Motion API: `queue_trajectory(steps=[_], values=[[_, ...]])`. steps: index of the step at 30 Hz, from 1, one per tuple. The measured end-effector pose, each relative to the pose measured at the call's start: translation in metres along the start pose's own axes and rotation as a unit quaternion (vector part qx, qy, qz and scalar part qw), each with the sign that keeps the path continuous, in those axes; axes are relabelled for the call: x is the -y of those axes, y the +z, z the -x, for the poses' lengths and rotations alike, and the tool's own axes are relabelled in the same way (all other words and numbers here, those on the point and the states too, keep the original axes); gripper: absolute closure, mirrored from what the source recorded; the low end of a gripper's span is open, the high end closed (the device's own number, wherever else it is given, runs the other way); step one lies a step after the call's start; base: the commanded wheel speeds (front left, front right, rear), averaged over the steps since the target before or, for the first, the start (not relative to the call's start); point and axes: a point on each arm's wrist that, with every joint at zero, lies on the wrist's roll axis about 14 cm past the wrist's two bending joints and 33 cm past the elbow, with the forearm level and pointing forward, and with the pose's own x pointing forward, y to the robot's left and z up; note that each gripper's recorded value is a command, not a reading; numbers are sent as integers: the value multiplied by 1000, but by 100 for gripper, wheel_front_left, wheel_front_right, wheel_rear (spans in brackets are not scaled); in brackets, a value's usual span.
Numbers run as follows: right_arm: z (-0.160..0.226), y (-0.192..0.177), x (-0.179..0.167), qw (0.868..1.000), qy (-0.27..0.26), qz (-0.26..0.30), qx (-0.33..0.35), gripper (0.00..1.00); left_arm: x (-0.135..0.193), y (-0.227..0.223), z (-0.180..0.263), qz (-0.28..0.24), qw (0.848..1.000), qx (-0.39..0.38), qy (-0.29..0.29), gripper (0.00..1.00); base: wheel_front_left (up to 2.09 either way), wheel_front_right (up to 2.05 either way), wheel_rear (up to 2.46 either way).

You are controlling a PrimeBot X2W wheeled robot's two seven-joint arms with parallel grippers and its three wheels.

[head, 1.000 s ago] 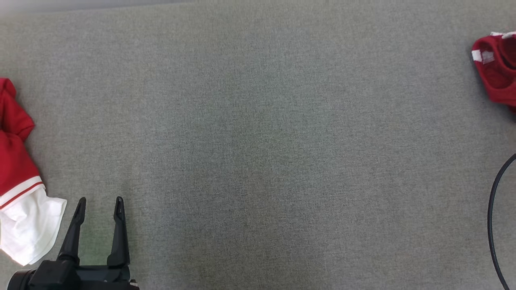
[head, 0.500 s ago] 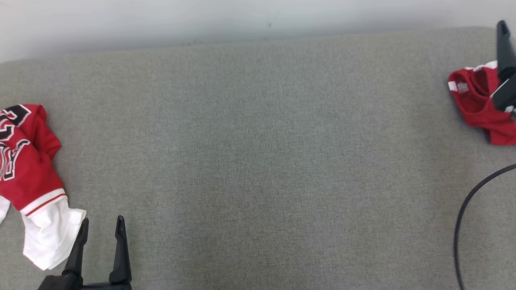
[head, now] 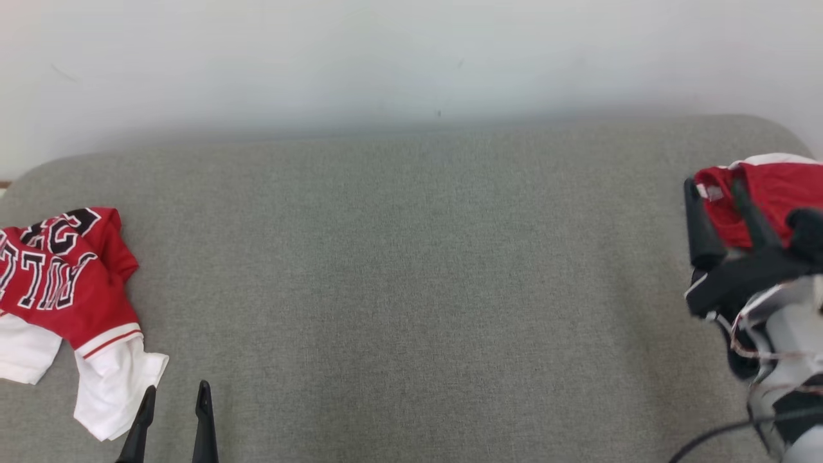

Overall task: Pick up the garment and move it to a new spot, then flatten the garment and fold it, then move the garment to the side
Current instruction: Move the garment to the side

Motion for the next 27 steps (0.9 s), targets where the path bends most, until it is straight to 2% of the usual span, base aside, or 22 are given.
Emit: queue_trajectory(steps=[11,18,27], values=[[50,-15,-41,999,0,-30,27,0,-2,12,16,9,1000,13,2,0,0,0,0],[81,-31,-60,1000,-7,-19,22,0,-6,18,25,10,1000,21,8,0,0,0,0],[104,-43,-85,999,-9,-38,10,0,-5,20,30,14,1000,23,4,0,0,0,0]])
